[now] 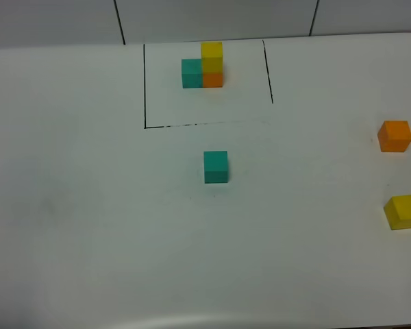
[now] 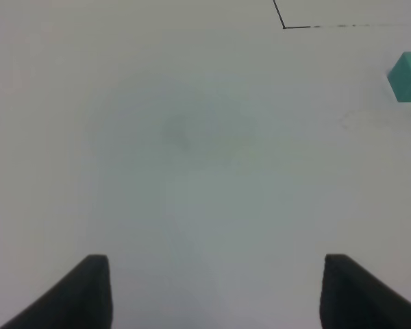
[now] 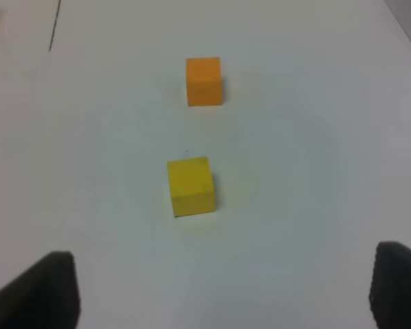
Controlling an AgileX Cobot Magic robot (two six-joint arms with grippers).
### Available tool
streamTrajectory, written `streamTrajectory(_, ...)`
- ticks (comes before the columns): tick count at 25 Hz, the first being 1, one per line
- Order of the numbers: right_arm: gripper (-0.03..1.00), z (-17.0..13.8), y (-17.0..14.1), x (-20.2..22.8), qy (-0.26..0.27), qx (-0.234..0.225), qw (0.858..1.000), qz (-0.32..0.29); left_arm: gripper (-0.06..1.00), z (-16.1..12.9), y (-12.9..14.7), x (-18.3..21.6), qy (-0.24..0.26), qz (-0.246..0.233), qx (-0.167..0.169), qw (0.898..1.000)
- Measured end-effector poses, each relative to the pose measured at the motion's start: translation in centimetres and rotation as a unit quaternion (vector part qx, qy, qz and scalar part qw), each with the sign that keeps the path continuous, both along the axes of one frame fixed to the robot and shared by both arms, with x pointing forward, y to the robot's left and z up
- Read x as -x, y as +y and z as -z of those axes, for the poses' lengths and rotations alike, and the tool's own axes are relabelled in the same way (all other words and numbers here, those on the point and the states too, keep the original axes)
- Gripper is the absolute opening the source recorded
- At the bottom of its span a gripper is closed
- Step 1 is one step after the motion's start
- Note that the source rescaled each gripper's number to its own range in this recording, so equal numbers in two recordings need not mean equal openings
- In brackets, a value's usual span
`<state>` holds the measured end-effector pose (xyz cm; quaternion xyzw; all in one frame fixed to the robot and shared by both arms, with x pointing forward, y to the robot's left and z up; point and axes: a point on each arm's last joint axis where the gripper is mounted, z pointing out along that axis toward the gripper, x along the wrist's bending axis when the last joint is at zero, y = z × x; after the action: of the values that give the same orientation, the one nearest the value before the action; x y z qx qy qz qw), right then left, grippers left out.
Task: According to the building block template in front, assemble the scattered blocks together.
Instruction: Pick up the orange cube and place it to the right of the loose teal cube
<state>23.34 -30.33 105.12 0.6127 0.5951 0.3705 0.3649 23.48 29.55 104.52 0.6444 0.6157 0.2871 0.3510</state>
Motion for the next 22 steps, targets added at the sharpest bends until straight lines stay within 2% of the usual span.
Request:
streamTrajectory(7,0.73,0.0,0.0,0.0,0.0,0.002,1.0,-0.002,0.39,0.0,0.0,0.0,0.0,0.0,0.0,1.0)
streamTrajectory(10,0.79,-0.2,0.1,-0.4,0.018,0.005,1.0,-0.006,0.39,0.0,0.0,0.0,0.0,0.0,0.0,1.0)
streamTrajectory(15,0.98,-1.9,0.3,-4.6,0.126,0.02,0.992,-0.017,0.39,0.0,0.0,0.0,0.0,0.0,0.0,1.0)
streamTrajectory(18,1.0,-2.9,0.5,-8.7,0.192,0.027,0.981,-0.022,0.39,0.0,0.0,0.0,0.0,0.0,0.0,1.0)
streamTrajectory(22,1.0,-2.8,0.7,-15.1,0.255,0.042,0.966,-0.024,0.39,0.0,0.0,0.0,0.0,0.0,0.0,1.0)
